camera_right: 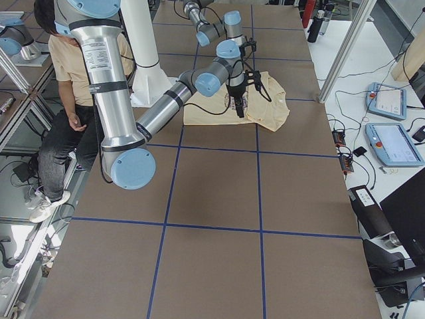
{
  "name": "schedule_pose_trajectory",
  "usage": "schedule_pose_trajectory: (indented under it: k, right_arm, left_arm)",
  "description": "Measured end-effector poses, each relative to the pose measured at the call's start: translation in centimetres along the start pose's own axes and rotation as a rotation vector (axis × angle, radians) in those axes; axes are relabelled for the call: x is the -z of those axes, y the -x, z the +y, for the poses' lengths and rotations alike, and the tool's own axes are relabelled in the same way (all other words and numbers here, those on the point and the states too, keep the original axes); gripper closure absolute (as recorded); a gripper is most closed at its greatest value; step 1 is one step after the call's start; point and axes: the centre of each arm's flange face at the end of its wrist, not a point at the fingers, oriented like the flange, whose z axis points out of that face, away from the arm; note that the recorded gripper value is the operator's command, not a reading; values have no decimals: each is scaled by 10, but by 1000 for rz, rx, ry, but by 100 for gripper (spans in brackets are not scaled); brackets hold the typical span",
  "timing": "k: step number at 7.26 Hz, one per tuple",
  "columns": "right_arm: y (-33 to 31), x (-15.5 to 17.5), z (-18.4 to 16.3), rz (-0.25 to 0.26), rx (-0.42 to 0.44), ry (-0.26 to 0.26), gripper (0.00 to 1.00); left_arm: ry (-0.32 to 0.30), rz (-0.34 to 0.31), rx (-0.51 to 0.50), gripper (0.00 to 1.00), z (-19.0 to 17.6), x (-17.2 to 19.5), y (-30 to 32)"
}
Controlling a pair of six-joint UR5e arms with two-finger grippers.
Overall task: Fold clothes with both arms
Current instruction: 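Release the sleeve and move both grippers toward the shirt hem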
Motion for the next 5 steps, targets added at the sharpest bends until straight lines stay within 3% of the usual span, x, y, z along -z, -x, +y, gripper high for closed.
schedule_pose_trajectory:
  k: [2, 5]
  right_arm:
    - [48, -14, 56, -4, -55, -21, 0]
    - [71, -28, 144, 31, -103, -48, 0]
  left_arm:
    - [5, -27, -74, 0, 39, 36, 89]
    - [11, 3, -50, 0, 108, 45, 184]
